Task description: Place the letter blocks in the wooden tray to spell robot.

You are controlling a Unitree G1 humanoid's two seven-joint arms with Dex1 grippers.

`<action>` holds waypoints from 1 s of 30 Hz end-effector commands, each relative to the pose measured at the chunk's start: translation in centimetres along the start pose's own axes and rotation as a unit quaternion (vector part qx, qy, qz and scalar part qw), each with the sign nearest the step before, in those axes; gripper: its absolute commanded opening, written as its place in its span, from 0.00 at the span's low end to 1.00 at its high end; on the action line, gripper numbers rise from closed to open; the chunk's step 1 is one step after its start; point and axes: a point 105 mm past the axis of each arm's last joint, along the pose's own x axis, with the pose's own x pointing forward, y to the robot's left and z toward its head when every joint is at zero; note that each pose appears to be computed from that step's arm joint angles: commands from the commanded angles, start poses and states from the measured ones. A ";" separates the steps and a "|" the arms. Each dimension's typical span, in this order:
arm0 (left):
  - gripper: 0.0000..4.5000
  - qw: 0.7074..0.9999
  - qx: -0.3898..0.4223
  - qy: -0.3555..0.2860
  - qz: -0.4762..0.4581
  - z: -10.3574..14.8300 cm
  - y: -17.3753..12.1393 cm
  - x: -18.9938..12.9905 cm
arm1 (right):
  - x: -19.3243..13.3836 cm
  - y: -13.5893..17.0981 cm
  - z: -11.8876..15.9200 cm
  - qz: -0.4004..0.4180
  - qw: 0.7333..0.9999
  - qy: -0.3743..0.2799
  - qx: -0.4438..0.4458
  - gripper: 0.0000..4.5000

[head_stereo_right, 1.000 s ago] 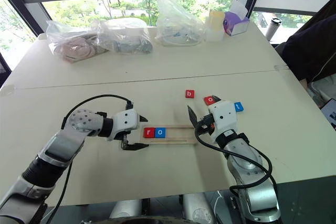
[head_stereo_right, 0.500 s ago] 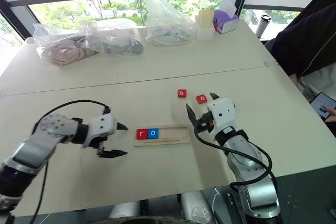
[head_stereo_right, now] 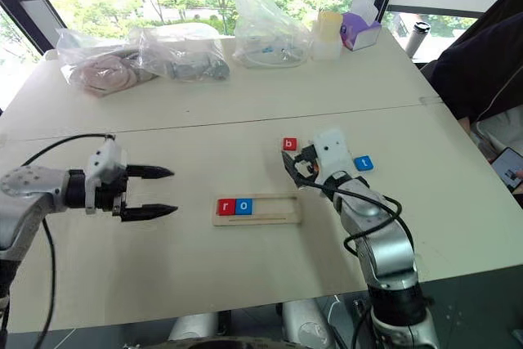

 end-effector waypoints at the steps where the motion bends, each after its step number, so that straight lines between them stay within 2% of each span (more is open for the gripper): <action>1: 1.00 0.998 0.006 -0.064 -0.005 2.9 -0.8 0.5 | 2.1 0.3 -0.1 -0.025 0.999 0.022 0.038 1.00; 4: 1.00 0.997 0.002 -0.074 -0.012 3.3 -1.5 1.2 | 3.6 0.6 -1.2 -0.047 0.995 0.050 0.073 1.00; 11: 1.00 0.997 -0.002 -0.073 -0.015 3.5 -2.9 2.3 | 4.8 -0.2 -2.4 -0.072 0.992 0.075 0.066 1.00; 15: 1.00 0.997 -0.002 -0.071 -0.012 3.4 -3.1 2.5 | 5.5 -0.6 -2.7 -0.082 0.992 0.079 0.062 1.00; 25: 1.00 0.997 0.003 -0.071 0.002 3.2 -2.5 3.2 | 7.7 1.2 -2.6 -0.076 0.992 0.088 0.044 1.00; 28: 1.00 0.998 0.005 -0.067 0.001 2.9 -2.5 3.2 | 7.7 1.3 -3.2 -0.083 0.990 0.102 0.041 0.82; 30: 1.00 0.998 0.004 -0.066 -0.002 2.8 -2.6 3.1 | 7.5 1.3 -3.4 -0.087 0.990 0.105 0.030 0.60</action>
